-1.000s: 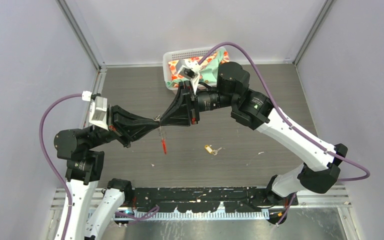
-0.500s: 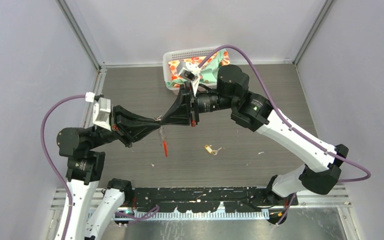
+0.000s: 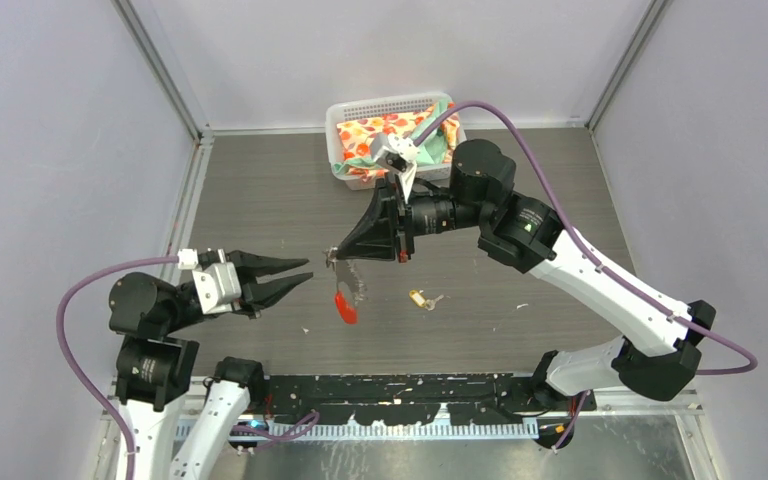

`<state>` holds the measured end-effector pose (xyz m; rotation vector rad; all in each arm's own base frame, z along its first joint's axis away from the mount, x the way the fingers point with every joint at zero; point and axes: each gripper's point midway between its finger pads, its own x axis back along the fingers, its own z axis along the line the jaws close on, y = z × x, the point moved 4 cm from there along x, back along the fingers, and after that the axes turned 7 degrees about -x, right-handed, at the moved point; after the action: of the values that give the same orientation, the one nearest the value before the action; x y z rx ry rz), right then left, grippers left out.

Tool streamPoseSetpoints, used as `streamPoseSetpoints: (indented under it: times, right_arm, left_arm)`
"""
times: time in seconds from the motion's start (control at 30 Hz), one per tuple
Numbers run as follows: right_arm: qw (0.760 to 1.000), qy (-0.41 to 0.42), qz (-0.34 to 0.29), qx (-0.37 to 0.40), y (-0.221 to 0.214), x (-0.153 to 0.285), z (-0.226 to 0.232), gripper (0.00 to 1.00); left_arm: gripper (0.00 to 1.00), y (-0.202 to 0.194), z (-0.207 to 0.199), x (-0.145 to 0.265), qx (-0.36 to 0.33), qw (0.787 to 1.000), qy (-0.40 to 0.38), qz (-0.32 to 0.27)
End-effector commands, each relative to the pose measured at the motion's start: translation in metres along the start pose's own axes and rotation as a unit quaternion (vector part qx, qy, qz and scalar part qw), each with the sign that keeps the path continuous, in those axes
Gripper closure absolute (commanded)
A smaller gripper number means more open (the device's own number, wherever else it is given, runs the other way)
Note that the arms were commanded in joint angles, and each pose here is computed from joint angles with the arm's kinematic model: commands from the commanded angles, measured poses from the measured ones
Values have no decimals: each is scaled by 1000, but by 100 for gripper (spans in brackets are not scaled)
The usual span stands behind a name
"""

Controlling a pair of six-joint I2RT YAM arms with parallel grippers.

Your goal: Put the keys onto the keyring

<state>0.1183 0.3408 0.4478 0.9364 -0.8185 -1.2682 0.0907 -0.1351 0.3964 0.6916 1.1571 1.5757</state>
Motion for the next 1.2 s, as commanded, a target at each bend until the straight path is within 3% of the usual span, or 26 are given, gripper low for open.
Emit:
streamPoseSetpoints:
  times: [0.0, 0.07, 0.13, 0.2, 0.3, 0.57, 0.97, 1.17]
  right_arm:
    - [999, 35, 4, 16, 10, 6, 17, 99]
    - [999, 43, 15, 10, 7, 5, 18, 99]
    - [998, 53, 26, 4, 3, 5, 20, 99]
    - [998, 58, 34, -2, 1, 4, 19, 99]
    - [997, 61, 44, -11, -2, 3, 18, 99]
    - [996, 64, 60, -24, -4, -1, 16, 99]
    - [994, 72, 74, -36, -4, -7, 12, 99]
    - [993, 79, 79, -38, -5, -7, 13, 99]
  left_arm:
    - [72, 12, 17, -2, -78, 997, 15, -1]
    - [67, 17, 18, -6, -73, 997, -2, -6]
    - [55, 19, 16, -9, -68, 997, -30, -11]
    - [52, 19, 14, -11, -66, 997, -48, -14]
    - [53, 21, 8, -11, -68, 995, -76, -22]
    - [69, 23, -6, -11, -57, 987, -149, -37]
    - [76, 21, -5, -12, -53, 985, -158, -38]
    - [73, 20, 1, -14, -55, 989, -137, -33]
